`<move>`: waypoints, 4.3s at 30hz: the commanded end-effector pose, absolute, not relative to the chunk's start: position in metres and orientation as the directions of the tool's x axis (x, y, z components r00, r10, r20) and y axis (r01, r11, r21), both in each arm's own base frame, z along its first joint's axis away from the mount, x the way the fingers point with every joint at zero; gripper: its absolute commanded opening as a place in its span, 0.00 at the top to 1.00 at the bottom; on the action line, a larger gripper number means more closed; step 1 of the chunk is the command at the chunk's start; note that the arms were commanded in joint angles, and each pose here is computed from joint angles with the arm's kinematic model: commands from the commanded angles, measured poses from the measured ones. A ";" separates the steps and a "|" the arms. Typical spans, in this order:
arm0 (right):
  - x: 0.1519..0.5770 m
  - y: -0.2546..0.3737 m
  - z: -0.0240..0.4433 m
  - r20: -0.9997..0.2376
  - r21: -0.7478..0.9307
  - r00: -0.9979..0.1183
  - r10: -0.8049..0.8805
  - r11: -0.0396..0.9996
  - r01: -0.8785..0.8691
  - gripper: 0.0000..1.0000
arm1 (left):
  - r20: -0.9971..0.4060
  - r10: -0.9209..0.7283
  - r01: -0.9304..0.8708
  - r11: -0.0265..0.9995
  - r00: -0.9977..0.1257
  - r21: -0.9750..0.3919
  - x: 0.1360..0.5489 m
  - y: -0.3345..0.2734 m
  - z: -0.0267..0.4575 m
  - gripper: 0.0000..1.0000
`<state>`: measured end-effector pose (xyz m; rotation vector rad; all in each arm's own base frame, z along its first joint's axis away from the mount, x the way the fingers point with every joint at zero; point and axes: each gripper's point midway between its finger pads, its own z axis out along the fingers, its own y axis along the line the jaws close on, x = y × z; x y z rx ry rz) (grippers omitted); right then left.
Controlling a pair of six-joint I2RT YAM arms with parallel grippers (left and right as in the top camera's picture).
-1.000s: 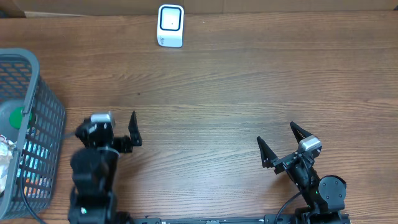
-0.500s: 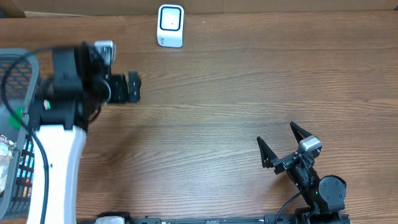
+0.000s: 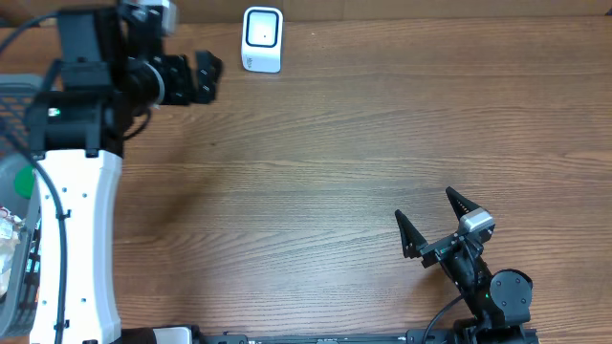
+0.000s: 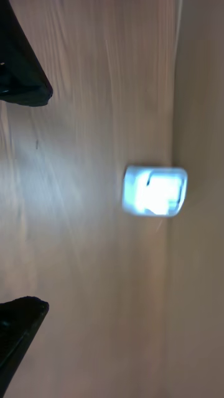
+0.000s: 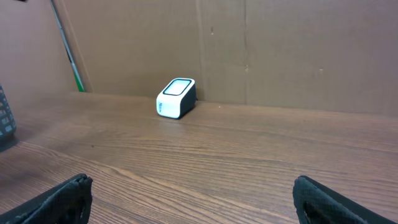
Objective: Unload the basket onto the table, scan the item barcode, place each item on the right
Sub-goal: 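Raise the left arm and swing it over the grey basket, then lower the left gripper into the basket and grasp the green-lidded jar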
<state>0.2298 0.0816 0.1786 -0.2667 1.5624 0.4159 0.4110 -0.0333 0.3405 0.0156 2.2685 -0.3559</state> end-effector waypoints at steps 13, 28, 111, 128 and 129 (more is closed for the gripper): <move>0.230 0.081 0.177 -0.996 0.094 -0.036 0.087 0.903 -0.420 0.00 | -0.648 -0.748 -0.781 0.489 -0.145 -0.389 0.331 0.264 0.344 0.00; 0.230 0.081 0.177 -0.996 0.094 -0.036 0.087 0.903 -0.420 0.00 | -0.298 -0.905 -0.951 0.308 -0.304 0.034 0.283 0.324 0.161 0.05; 0.230 0.081 0.177 -0.996 0.094 -0.036 0.087 0.903 -0.420 0.00 | -0.226 -0.786 -0.813 0.579 -0.575 0.054 0.330 0.300 0.086 0.00; 0.230 0.081 0.177 -0.996 0.094 -0.036 0.087 0.903 -0.420 0.00 | -0.272 -0.776 -0.813 0.580 -0.569 0.049 0.337 0.307 0.083 0.41; 0.230 0.081 0.177 -0.996 0.094 -0.036 0.087 0.903 -0.420 0.00 | -0.275 -0.775 -0.814 0.580 -0.569 0.048 0.338 0.308 0.086 0.42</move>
